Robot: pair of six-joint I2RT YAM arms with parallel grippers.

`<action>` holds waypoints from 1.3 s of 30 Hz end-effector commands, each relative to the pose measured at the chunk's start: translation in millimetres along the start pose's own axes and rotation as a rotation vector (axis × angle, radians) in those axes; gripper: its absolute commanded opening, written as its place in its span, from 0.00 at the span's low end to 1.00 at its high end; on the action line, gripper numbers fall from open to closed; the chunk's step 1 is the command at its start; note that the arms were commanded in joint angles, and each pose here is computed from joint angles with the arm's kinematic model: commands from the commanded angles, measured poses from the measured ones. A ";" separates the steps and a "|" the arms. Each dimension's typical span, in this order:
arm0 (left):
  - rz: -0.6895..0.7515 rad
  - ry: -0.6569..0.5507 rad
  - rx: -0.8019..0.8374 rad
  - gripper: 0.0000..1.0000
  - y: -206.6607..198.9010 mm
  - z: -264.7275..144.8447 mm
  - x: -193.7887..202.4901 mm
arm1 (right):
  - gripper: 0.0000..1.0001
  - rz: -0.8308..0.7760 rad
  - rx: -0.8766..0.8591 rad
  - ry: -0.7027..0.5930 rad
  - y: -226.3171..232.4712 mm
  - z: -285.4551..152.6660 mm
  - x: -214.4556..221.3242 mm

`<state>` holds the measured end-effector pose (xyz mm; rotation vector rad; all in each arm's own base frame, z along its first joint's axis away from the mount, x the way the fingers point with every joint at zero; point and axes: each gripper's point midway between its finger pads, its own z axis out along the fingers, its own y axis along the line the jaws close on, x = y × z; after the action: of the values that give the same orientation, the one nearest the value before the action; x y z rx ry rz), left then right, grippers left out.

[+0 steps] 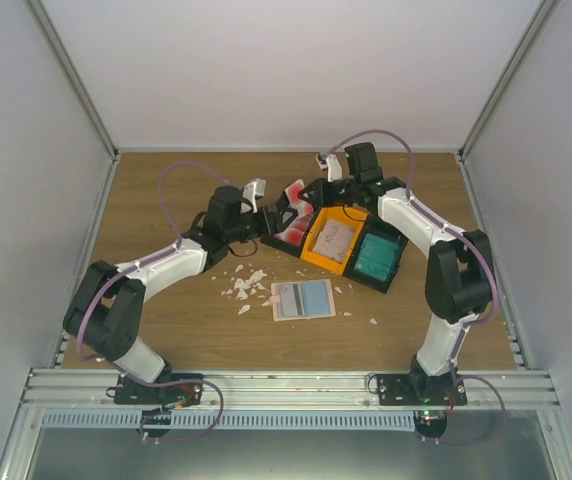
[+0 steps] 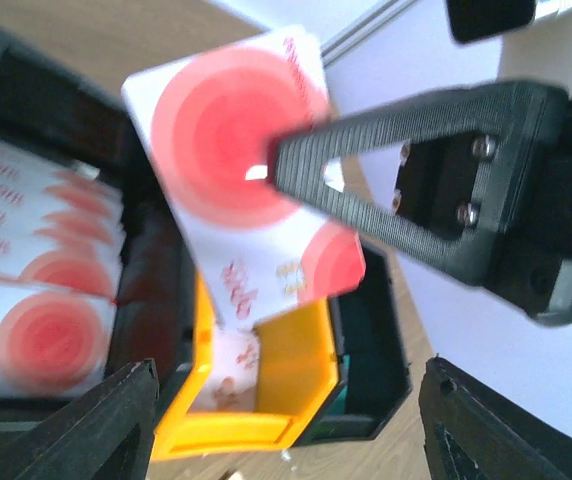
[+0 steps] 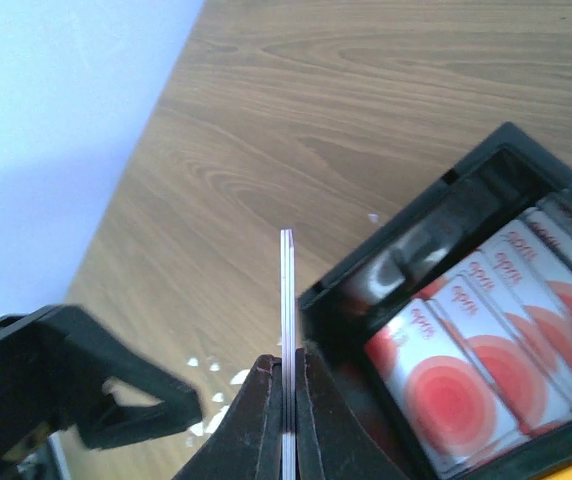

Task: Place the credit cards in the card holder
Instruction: Pick up the credit card from the storage box.

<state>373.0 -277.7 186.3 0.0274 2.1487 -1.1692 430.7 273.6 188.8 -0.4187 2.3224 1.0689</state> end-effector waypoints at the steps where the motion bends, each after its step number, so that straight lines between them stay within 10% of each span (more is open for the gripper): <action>1: 0.042 -0.016 0.059 0.74 -16.8 11.0 -24.1 | 0.01 0.024 -0.158 -0.070 36.8 -21.6 -15.2; 10: -0.017 0.038 0.155 0.75 -18.4 24.1 -28.4 | 0.07 0.090 -0.354 -0.070 62.6 -41.3 -9.1; 30: 0.019 0.063 0.312 0.02 -48.1 16.5 -37.9 | 0.23 0.166 -0.477 -0.106 59.7 -66.8 -14.7; 39: 0.031 0.060 0.320 0.00 -49.3 14.5 -43.5 | 0.24 0.157 -0.451 -0.131 42.4 -63.0 -16.2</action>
<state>387.3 -308.0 225.1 0.2189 2.0539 -1.5089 404.2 255.7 246.4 -0.2571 2.0778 1.6567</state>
